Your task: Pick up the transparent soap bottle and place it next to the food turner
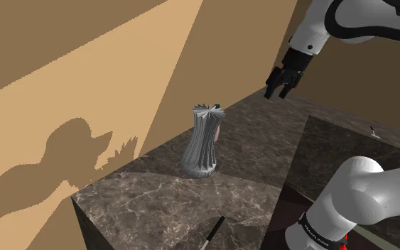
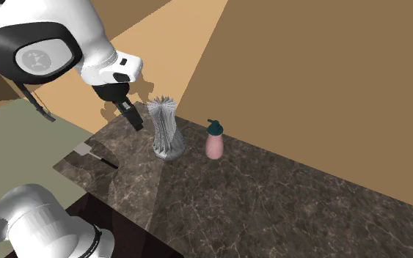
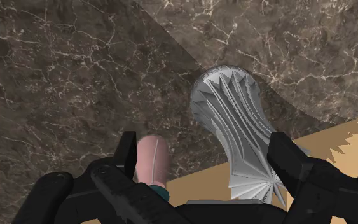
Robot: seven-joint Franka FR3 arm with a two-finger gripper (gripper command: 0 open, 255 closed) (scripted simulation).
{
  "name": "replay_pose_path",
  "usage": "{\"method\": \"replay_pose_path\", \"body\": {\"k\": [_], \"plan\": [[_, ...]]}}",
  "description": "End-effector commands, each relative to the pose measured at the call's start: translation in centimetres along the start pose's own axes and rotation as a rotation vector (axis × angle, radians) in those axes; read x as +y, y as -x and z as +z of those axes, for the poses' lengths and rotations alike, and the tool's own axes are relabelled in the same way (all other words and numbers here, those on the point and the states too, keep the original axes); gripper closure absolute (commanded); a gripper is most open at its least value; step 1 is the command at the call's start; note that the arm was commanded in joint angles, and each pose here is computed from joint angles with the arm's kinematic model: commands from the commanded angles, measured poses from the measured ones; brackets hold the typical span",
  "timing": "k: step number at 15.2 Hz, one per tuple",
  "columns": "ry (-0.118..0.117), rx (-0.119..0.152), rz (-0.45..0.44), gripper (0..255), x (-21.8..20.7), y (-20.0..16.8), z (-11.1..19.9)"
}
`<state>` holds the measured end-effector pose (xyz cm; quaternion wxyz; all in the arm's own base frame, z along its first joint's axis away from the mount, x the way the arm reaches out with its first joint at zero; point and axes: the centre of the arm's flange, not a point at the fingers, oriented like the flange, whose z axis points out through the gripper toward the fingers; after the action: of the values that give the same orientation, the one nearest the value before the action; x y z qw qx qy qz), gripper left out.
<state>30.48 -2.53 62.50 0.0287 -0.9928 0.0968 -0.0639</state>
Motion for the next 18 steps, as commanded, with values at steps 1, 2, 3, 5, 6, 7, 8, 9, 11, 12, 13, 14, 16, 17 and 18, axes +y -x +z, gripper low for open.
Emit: {"method": "replay_pose_path", "body": {"k": [1,2,3,5,6,7,8,9,11,12,13,14,16,17,18], "plan": [[0.000,0.000,0.000,0,0.0,0.0,0.0],[0.001,0.004,-0.012,0,0.4,-0.8,0.9],[0.002,0.007,-0.023,0,0.7,-1.6,1.9],[0.004,0.014,-0.047,0,1.4,-3.3,3.7],[0.005,0.018,-0.058,0,1.7,-4.1,4.6],[0.006,0.022,-0.070,0,2.0,-4.9,5.5],[0.007,0.025,-0.082,0,2.3,-5.8,6.4],[0.008,0.029,-0.093,0,2.6,-6.6,7.3],[0.010,0.036,-0.117,0,3.2,-8.4,9.1],[0.011,0.040,-0.128,0,3.5,-9.2,10.0],[0.012,0.043,-0.140,0,3.7,-10.1,10.9],[0.013,0.047,-0.152,0,4.0,-11.0,11.8],[0.016,0.054,-0.175,0,4.4,-12.8,13.6],[0.017,0.058,-0.187,0,4.7,-13.7,14.5],[0.018,0.061,-0.198,0,4.9,-14.6,15.3]]}}
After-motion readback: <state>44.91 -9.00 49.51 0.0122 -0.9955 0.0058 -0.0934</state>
